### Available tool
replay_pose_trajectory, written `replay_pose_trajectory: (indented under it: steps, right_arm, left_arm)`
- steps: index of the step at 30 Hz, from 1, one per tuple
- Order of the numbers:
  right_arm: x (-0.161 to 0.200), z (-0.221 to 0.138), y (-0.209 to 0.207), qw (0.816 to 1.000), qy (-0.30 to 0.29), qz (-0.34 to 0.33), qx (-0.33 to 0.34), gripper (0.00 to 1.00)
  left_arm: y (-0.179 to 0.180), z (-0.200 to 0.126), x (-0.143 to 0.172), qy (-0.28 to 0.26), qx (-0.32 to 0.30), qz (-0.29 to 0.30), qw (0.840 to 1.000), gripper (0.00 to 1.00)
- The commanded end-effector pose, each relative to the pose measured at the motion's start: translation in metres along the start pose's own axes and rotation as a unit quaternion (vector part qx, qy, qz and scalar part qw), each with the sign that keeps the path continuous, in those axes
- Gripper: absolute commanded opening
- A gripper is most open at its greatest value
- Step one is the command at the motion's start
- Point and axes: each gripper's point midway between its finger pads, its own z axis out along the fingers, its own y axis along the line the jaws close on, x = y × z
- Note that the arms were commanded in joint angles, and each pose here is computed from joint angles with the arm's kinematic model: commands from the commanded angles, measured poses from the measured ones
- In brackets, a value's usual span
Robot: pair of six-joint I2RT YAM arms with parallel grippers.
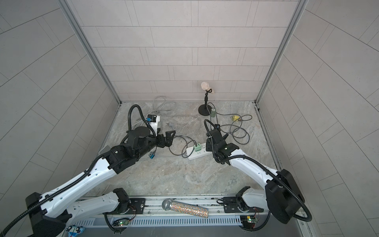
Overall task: Charge mp3
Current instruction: Insert the plug into the socket.
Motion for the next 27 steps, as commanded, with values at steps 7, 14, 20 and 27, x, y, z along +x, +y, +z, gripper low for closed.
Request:
replay_pose_trajectory:
  steps: [7,14,20,27]
  right_arm:
    - [-0.009,0.017,0.002,1.0,-0.017,-0.016,0.01,0.0]
    - [-0.007,0.026,-0.002,0.999,-0.016,-0.029,0.02,0.0]
    - [-0.003,0.032,-0.006,0.999,-0.007,-0.039,0.028,0.0]
    - [0.007,0.038,-0.006,0.999,0.006,-0.04,0.023,0.0]
  left_arm:
    - [0.015,-0.008,0.002,-0.004,-0.022,-0.003,1.0,1.0]
    - [0.018,-0.009,0.002,-0.005,-0.024,-0.004,1.0,1.0]
    - [0.019,-0.01,0.001,-0.006,-0.025,-0.006,1.0,0.99]
    - [0.023,-0.011,0.001,-0.008,-0.03,-0.007,1.0,1.0]
